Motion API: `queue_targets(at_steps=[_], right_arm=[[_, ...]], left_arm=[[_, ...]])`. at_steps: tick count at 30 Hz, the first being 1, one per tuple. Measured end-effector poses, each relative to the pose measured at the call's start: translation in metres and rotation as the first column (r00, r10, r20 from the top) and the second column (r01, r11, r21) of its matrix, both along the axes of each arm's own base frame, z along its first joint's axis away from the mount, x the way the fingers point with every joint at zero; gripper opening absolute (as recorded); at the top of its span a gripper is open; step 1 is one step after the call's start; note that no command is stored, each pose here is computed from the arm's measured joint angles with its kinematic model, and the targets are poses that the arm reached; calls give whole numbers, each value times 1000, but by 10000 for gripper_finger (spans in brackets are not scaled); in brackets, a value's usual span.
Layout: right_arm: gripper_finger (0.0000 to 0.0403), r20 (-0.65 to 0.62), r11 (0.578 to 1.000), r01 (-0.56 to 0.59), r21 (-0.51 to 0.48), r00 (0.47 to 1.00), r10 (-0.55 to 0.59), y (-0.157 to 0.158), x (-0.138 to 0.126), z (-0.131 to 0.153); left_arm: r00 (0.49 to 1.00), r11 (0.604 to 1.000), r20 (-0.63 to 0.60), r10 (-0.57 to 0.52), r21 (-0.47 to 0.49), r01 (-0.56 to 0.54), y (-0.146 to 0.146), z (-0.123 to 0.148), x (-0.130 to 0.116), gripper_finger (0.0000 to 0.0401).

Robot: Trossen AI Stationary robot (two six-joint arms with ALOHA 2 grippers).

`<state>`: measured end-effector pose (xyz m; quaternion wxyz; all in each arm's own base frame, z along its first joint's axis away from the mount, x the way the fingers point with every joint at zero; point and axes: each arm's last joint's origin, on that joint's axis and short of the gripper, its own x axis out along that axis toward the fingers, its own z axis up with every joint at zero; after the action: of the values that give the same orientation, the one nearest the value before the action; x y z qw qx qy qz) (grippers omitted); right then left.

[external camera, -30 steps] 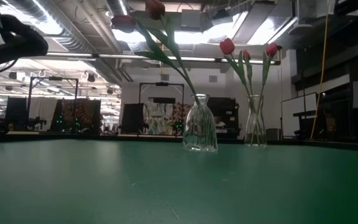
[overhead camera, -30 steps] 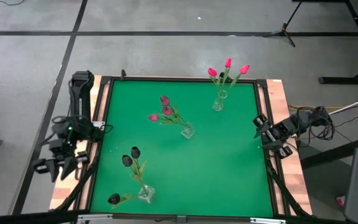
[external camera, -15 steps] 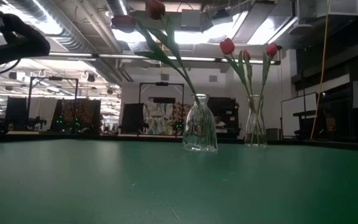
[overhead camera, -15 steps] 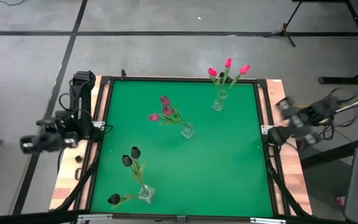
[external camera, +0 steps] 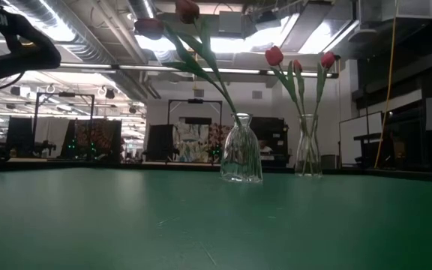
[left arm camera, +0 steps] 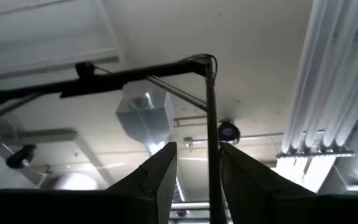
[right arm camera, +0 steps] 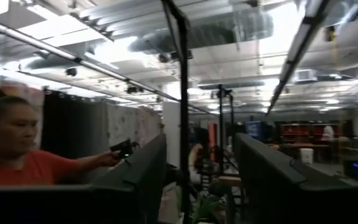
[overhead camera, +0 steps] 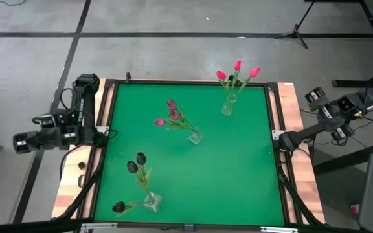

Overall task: Sort flowers into vase by color
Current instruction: Return to Home Position

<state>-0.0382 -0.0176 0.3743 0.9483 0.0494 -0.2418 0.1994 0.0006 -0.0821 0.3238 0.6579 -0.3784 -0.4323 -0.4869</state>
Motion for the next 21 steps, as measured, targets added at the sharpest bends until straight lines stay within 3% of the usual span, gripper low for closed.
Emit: queue_targets(at_steps=[4,7,9,12,16,18,21], right_arm=[[189,8,999,-42,-18,999,42,3,3,-2],[189,48,1000,-20,13,999,20,1,1,2],[189,53,1000,-21,13,998,21,1,0,3],[189,28,1000,-26,1,999,26,2,2,0],[189,5,1000,-22,-18,1000,22,2,3,-2],[189,0,999,-15,-32,1000,15,2,3,-3],[189,-3,1000,-26,-15,1000,26,1,0,-1]], left_arm=[[997,997,14,-72,37,72,-4,-13,0,118],[993,996,-77,-87,-20,86,-1,7,2,118],[989,997,-122,-81,-4,81,-2,25,3,118],[986,976,-144,-79,190,106,-15,61,3,118],[997,862,-60,-58,500,80,-16,107,0,118],[994,808,33,-103,585,65,-7,123,-2,118],[993,755,56,-106,654,44,9,144,-2,118]])
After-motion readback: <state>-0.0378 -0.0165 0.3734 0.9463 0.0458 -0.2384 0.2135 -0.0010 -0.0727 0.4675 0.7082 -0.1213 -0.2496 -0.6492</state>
